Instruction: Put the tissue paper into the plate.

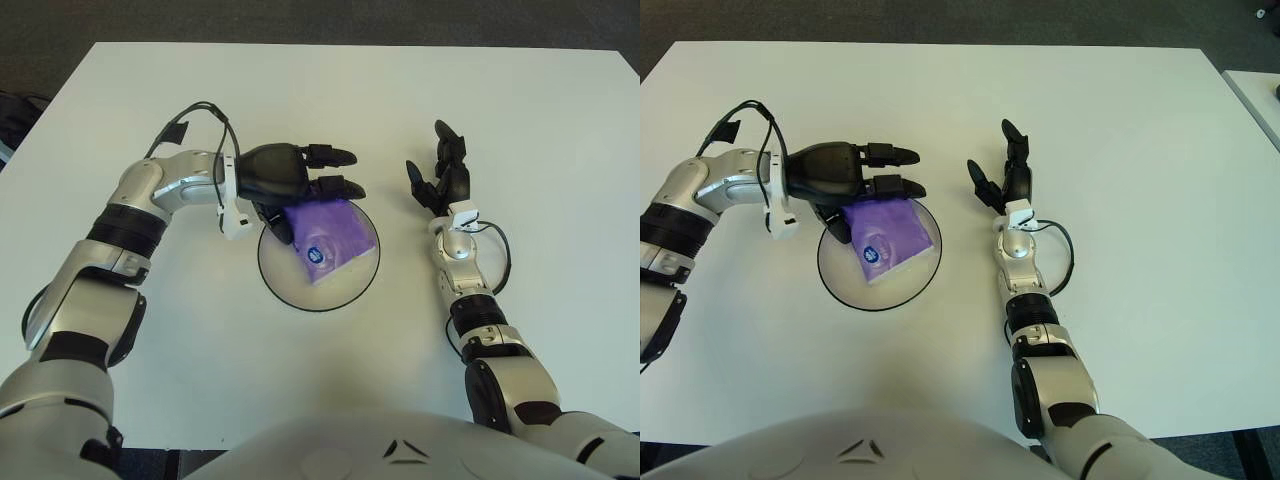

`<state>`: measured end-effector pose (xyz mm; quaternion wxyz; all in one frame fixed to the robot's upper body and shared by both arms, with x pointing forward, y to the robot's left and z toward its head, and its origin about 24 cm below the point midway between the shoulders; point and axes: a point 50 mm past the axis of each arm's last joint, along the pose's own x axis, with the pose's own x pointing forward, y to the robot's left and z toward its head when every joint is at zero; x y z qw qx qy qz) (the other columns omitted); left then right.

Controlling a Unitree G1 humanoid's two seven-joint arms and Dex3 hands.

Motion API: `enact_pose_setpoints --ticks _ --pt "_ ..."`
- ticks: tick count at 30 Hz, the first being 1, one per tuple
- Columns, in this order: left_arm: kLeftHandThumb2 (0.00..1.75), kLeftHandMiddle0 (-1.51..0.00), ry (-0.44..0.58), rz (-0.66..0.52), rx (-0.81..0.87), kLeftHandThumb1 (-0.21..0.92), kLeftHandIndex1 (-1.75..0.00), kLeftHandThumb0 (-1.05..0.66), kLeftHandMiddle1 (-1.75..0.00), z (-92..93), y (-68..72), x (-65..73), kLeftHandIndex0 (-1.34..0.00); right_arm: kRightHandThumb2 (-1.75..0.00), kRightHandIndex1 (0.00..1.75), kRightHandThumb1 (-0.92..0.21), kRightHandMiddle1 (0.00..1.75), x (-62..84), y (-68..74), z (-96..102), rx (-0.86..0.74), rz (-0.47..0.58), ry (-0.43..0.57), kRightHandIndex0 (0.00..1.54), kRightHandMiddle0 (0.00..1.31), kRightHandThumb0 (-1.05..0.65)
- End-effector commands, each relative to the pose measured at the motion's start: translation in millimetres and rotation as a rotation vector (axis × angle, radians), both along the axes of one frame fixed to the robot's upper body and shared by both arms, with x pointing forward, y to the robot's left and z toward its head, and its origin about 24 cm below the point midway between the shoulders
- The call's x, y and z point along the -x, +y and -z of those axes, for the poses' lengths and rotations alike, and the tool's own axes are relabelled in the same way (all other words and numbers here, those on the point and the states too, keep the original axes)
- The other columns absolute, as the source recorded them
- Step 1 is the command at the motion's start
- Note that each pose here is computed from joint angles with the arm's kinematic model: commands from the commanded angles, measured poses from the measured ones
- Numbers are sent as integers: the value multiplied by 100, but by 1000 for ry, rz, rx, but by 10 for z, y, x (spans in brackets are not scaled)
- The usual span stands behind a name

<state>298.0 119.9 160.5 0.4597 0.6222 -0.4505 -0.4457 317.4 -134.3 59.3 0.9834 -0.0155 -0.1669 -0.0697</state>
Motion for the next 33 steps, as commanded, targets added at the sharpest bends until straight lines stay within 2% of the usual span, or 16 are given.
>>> enact_pose_setpoints --ticks 1,24,28,33 --pt "81 0 -31 11 46 92 -17 -105 0 12 38 16 0 -37 0 -92 53 389 -48 701 7 30 260 35 0 -61" --pt "78 0 -92 25 75 92 -10 -105 0 62 76 28 0 -37 1 -92 52 381 -63 715 18 28 261 36 0 -64" --pt "80 0 -97 19 93 92 -11 -105 0 41 84 21 0 -36 0 -92 52 381 -65 718 17 27 262 35 0 -63" --pt "79 0 -95 11 135 92 -10 -105 0 -91 101 0 0 -35 0 -92 50 376 -69 728 9 23 273 33 0 -62"
